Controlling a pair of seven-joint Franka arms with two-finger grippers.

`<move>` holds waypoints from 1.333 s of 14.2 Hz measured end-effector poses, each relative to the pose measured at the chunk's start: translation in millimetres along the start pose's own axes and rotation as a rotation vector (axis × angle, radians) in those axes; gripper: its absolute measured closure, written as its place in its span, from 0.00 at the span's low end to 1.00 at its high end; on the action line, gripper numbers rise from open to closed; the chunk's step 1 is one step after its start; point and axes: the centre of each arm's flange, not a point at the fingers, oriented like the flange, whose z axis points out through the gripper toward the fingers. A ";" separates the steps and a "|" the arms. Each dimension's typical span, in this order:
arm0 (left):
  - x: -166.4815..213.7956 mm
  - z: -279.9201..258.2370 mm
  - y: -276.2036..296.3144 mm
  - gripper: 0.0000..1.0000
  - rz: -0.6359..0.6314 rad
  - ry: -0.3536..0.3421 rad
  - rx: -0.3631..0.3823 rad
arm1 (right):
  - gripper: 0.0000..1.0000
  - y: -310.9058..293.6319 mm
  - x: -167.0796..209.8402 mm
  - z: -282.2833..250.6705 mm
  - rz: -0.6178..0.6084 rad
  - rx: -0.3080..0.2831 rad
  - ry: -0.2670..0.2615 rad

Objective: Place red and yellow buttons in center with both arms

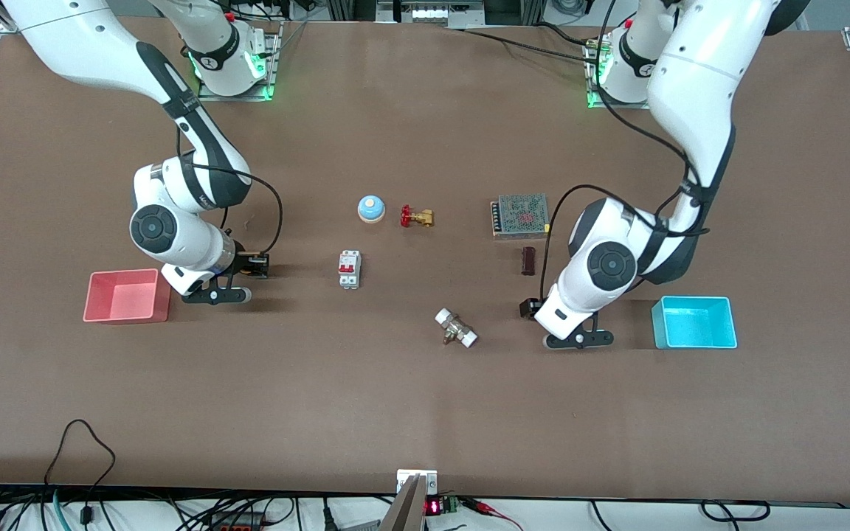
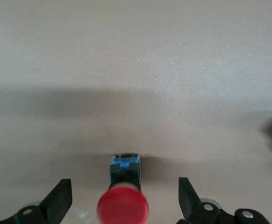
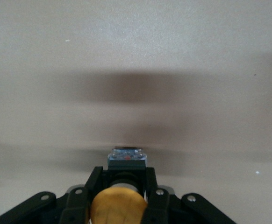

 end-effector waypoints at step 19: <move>-31.1 -326.8 -165.3 0.00 0.123 -0.029 0.042 | 0.00 41.2 25.3 -201.8 0.117 0.014 0.141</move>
